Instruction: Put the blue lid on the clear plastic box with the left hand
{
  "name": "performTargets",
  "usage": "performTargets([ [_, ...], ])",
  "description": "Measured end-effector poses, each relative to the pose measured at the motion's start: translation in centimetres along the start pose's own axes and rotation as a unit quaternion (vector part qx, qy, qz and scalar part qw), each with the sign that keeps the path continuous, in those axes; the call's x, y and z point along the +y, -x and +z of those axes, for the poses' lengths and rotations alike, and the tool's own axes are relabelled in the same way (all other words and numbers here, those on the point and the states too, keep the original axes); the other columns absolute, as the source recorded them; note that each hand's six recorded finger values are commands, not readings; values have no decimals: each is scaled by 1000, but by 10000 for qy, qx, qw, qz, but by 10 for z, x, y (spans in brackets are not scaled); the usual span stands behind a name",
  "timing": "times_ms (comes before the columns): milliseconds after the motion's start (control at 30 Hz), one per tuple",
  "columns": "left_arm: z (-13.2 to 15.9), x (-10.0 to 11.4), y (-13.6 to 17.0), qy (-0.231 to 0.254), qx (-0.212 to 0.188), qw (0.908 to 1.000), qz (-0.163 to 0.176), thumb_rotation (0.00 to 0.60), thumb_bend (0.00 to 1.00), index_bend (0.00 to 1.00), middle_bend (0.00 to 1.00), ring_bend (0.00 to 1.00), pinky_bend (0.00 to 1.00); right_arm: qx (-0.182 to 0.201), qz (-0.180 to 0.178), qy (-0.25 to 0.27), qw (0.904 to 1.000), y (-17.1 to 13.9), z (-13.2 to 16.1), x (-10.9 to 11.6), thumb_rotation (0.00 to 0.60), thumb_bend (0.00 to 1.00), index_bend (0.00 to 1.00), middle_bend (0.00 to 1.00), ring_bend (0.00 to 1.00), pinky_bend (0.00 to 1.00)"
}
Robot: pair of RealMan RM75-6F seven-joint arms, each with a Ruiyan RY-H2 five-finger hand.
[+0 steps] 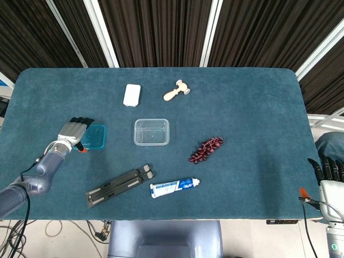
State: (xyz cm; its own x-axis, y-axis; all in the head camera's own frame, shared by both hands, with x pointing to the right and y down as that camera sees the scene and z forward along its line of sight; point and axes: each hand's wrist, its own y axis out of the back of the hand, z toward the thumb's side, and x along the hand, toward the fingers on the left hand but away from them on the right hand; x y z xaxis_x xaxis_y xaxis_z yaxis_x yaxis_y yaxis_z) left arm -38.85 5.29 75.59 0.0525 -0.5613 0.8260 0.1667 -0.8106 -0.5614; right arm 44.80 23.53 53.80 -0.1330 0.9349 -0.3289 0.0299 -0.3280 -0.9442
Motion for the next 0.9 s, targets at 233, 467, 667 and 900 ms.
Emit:
performTargets([
  [233,2,-5,0,-95,-29,10000,-9,600,72,33,42,0,52,-3,1,-4,10000,0,0,0,600,292,166,40,19,0],
  [467,-1,-9,-1,-140,23,9999,-4,600,73,33,81,0,52,-14,-6,-6,10000,0,0,0,600,291,166,40,19,0],
  [667,-1,-10,-2,-172,12,9998,20,600,72,32,92,0,52,-30,-12,-8,10000,1,-1,0,600,292,166,40,19,0],
  [900,-3,-10,-5,-180,37,9998,55,600,73,32,90,0,52,-52,-22,-11,10000,1,-1,0,600,291,166,40,19,0],
])
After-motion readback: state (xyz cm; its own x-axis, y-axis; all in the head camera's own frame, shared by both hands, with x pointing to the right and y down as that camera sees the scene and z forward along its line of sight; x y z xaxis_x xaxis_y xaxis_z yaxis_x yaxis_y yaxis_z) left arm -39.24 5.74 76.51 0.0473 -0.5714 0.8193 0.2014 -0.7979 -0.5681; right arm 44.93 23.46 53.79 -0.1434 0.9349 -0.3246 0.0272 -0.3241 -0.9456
